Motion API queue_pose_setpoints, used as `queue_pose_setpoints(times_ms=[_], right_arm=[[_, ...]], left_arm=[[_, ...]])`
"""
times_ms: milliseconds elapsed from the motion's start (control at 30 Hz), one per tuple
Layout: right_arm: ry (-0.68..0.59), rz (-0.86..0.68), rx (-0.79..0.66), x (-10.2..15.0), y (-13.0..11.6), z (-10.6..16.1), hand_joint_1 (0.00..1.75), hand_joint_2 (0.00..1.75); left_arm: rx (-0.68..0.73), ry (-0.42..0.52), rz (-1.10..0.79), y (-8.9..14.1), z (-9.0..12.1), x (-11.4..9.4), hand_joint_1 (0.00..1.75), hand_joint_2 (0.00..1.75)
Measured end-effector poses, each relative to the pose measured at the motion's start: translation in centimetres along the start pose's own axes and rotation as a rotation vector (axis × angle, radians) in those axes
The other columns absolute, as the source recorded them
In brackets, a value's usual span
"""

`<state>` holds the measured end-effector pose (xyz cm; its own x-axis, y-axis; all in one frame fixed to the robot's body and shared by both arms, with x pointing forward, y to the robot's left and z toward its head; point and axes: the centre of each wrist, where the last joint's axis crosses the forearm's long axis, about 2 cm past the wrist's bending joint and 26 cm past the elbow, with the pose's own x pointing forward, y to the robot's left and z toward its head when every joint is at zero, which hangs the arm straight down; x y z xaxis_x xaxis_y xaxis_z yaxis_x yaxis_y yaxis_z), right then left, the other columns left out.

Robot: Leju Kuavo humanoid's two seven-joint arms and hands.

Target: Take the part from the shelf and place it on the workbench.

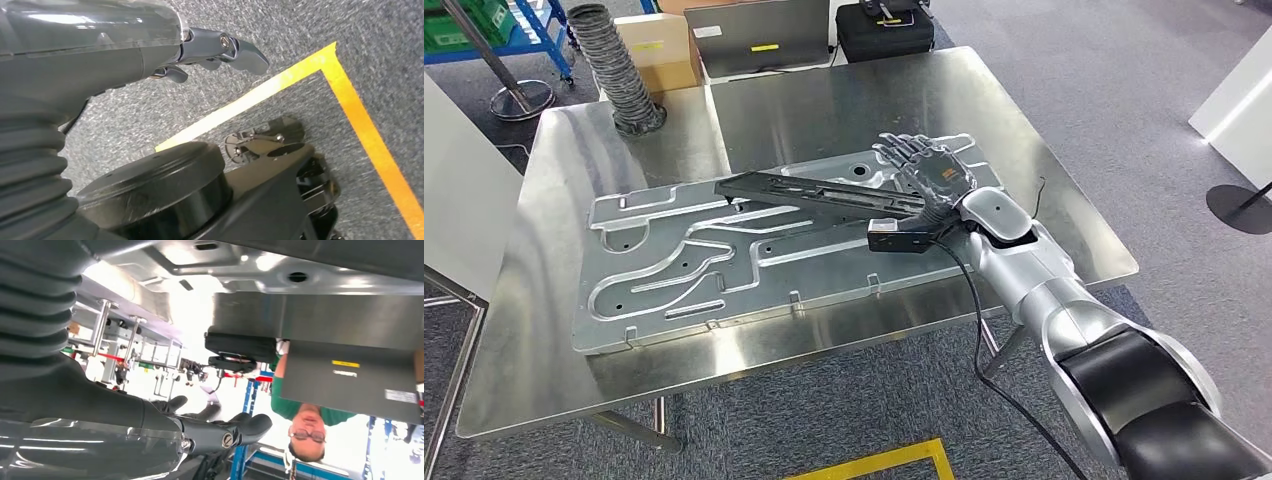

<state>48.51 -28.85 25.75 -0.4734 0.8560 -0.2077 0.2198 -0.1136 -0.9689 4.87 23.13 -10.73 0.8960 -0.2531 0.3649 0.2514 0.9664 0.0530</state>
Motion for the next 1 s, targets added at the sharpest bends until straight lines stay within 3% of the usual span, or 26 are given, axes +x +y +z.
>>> queue_pose_setpoints(times_ms=[467, 1000], right_arm=[[0.019, 0.038, 0.011, -1.9, -1.5, -0.1, 0.00, 0.00], [0.008, 0.014, -0.020, -0.4, -1.4, -1.0, 0.00, 0.00]], left_arm=[[0.017, 0.025, 0.014, 0.1, 0.0, 0.2, 0.00, 0.00], [0.018, 0.032, 0.023, 0.1, 0.0, 0.0, 0.00, 0.00]])
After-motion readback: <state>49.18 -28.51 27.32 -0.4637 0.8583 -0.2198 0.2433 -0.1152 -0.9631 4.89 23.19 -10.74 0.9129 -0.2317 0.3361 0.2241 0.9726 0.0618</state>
